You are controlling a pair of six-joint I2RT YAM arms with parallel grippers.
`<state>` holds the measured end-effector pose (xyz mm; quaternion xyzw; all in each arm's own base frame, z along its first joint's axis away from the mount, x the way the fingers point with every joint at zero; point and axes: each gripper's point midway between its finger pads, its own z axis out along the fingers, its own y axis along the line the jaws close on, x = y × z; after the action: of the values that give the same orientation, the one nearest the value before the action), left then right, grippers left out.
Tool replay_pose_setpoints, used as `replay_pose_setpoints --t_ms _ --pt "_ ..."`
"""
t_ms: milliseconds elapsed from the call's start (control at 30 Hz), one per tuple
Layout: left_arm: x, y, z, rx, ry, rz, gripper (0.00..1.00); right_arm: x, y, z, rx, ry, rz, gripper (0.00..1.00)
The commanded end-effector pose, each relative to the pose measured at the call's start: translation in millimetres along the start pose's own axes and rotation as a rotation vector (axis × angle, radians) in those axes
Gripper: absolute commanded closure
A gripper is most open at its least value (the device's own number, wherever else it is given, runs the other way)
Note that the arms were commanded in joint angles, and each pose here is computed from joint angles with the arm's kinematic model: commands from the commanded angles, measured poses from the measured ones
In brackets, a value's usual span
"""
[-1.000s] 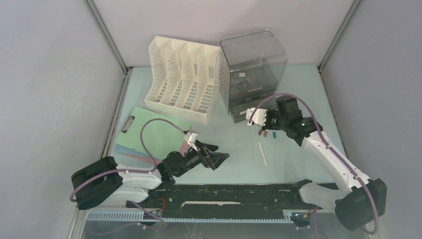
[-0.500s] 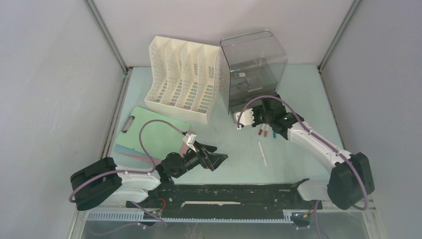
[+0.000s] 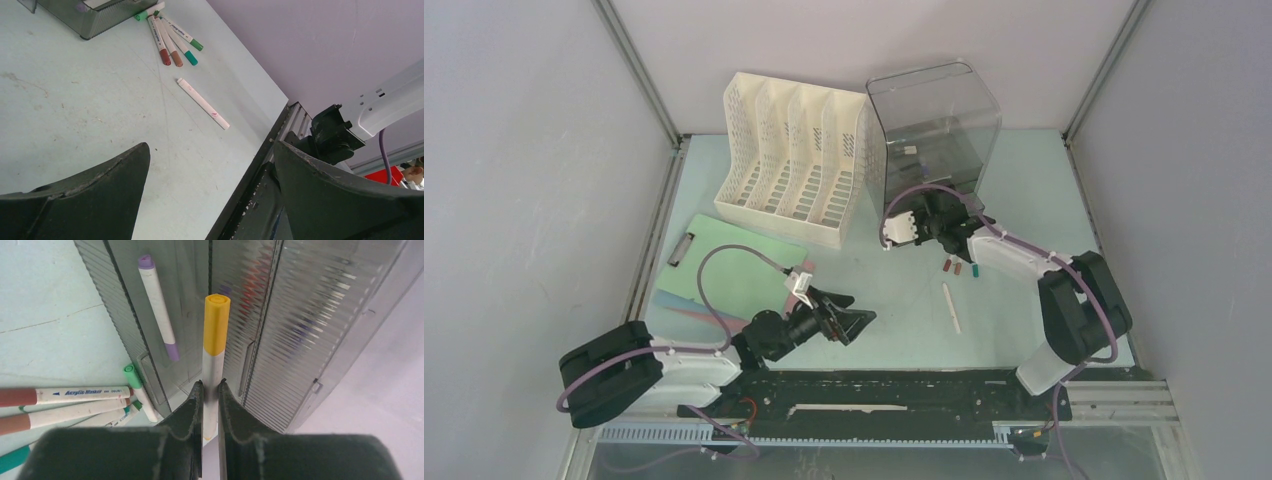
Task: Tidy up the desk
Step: Place the stationery in the drawer.
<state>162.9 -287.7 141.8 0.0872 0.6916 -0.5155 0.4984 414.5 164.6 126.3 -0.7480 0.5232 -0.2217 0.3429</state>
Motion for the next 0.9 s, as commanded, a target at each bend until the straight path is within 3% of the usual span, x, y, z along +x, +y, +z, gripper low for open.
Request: replay_pose_setpoints --t_ms 0,67,133,267,367,600,867 --pt "-12.3 -0.2 -1.4 -0.003 -0.055 -0.004 0.00 -0.1 -35.0 2.8 0.119 0.034 0.000 1.00" --pt "-12.8 0.1 -1.5 -0.003 -0.057 -0.003 0.00 1.9 -34.1 8.4 0.124 0.047 0.013 0.98" --pt "-13.1 0.3 -1.9 -0.004 -0.058 -0.004 0.00 3.2 -31.2 12.8 0.120 0.055 0.026 0.84" --pt "-13.0 1.7 -3.2 -0.010 -0.059 -0.003 0.00 1.3 -24.9 13.9 0.104 0.046 0.067 0.47" --pt "-13.7 2.1 -3.8 -0.014 -0.062 -0.008 0.00 -2.4 -22.8 5.7 0.094 0.025 0.121 0.35" --pt "-19.0 -7.5 0.3 0.016 -0.067 -0.046 0.00 -23.2 -17.5 -39.9 0.052 -0.103 0.303 0.32" --pt "-15.4 -21.9 13.5 0.069 -0.028 -0.092 0.00 -72.6 9.2 -132.0 -0.111 -0.412 0.604 0.25"
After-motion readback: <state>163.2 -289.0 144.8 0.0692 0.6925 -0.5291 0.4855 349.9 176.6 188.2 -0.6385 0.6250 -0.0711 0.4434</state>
